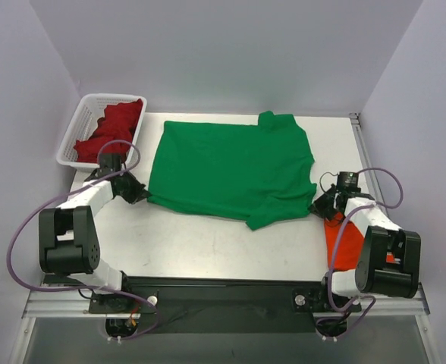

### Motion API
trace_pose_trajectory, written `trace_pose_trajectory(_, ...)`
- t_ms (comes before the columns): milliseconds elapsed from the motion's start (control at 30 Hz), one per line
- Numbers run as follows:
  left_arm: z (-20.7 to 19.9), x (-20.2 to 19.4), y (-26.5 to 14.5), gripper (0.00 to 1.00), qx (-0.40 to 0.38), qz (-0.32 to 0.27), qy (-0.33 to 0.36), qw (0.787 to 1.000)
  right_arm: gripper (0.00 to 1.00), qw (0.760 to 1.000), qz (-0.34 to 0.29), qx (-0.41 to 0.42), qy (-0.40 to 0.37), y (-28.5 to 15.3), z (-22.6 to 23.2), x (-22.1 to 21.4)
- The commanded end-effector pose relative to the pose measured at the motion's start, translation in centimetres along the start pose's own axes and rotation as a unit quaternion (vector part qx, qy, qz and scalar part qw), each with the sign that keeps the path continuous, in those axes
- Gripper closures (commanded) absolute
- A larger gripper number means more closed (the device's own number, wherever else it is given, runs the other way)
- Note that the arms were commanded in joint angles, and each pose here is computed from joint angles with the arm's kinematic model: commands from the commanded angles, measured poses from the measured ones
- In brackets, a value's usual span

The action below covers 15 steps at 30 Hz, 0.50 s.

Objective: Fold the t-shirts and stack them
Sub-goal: Flatten out the tshirt

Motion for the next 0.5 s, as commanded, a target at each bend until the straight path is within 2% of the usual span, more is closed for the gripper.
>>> trace_pose_trajectory(0, 0.2, -0.4, -1.5, 1.0, 0.009, -0.063, 0.008, 0.998, 0.99, 1.0, 0.018, 0.001, -0.005, 0.2, -1.5, -0.9)
trace_pose_trajectory(67, 1.1, -1.7, -2.0, 1.0, 0.028, -0.055, 0.005, 0.998, 0.97, 1.0, 0.028, -0.009, -0.005, 0.1, -2.7, -1.7)
trace_pose_trajectory(200, 2.1, -3.5, -2.9, 1.0, 0.035, -0.056, 0.007, 0.998, 0.82, 0.999, 0.033, -0.006, -0.012, -1.1, -4.2, -3.0)
trace_pose_trajectory(267, 2.1, -3.9, -3.5, 1.0, 0.032, -0.061, 0.011, 0.998, 0.8, 0.999, 0.038, -0.017, -0.019, -1.8, -5.2, -3.7)
trace_pose_trajectory(367, 2.3, -4.2, -3.9, 1.0, 0.034, -0.059, 0.02, 0.997, 0.71, 0.999, 0.015, -0.009, -0.039, -3.5, -5.8, -4.4)
trace_pose_trajectory(467, 2.3, -4.3, -3.8, 1.0, 0.034, -0.055, 0.025, 0.998, 0.62, 0.994, -0.036, 0.019, -0.1, -5.2, -4.5, -5.2)
Point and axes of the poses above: each gripper's point midway between its finger pads, its own y axis out along the fingers, its own z axis along the line the jaws close on, x = y × z, the point moved 10 cm from there along -y, back along the fingers, and after that the axes turned 14 degrees about y, right-handed, at the moved point
